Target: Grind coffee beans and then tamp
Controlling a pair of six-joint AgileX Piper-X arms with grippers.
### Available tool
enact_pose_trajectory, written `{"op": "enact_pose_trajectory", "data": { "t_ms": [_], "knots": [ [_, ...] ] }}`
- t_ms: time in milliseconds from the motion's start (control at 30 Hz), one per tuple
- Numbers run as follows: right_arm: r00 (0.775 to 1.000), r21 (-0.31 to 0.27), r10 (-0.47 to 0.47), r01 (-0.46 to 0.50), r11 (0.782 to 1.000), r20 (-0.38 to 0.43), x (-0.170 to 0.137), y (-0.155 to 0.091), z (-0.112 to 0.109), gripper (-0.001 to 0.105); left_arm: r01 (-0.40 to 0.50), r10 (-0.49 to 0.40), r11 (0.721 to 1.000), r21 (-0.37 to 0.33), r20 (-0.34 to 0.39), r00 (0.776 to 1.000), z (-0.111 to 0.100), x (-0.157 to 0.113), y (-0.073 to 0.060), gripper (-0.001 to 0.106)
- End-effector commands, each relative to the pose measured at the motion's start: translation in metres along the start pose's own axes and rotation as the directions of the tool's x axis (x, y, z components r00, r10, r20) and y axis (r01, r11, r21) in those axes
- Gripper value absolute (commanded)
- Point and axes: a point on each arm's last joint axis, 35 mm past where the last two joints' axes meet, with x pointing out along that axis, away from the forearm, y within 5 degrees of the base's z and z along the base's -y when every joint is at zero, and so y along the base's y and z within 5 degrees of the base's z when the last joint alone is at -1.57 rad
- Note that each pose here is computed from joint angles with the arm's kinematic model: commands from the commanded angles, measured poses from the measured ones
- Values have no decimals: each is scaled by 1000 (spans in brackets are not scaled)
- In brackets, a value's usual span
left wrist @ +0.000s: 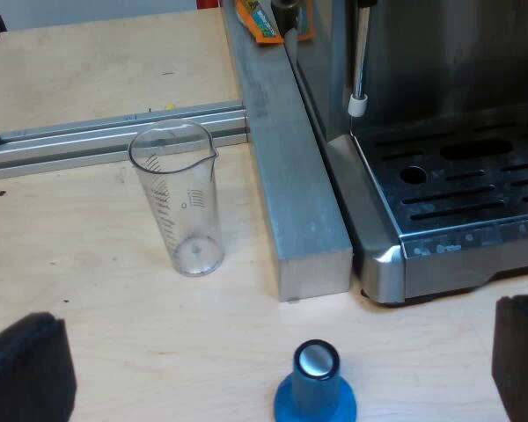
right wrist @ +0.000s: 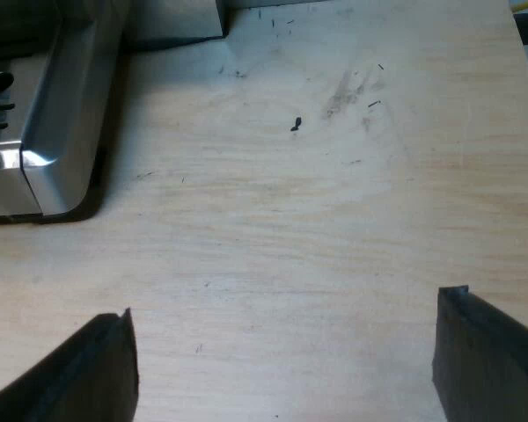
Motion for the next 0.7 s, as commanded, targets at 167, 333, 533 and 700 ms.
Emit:
{"op": "enact_pose_trajectory", "data": {
  "t_ms": [167, 333, 533, 700],
  "knots": [
    [1000, -2, -3, 3, 1000, 6, -1, -1, 2, 70, 49, -49, 999, -2, -8, 999, 2, 2, -2, 98],
    [1000, 4, -3, 3, 1000, 6, -1, -1, 2, 70, 113, -114, 993, -39, -15, 993, 2, 2, -4, 98],
    [997, 31, 17, -19, 999, 70, -15, -1, 15, 70, 237, -237, 971, -7, 17, 971, 9, -2, -10, 98],
    [991, -17, 98, -97, 995, 85, -26, -2, 34, 70, 331, -332, 943, 34, 40, 942, 17, -11, -14, 98]
  ]
}}
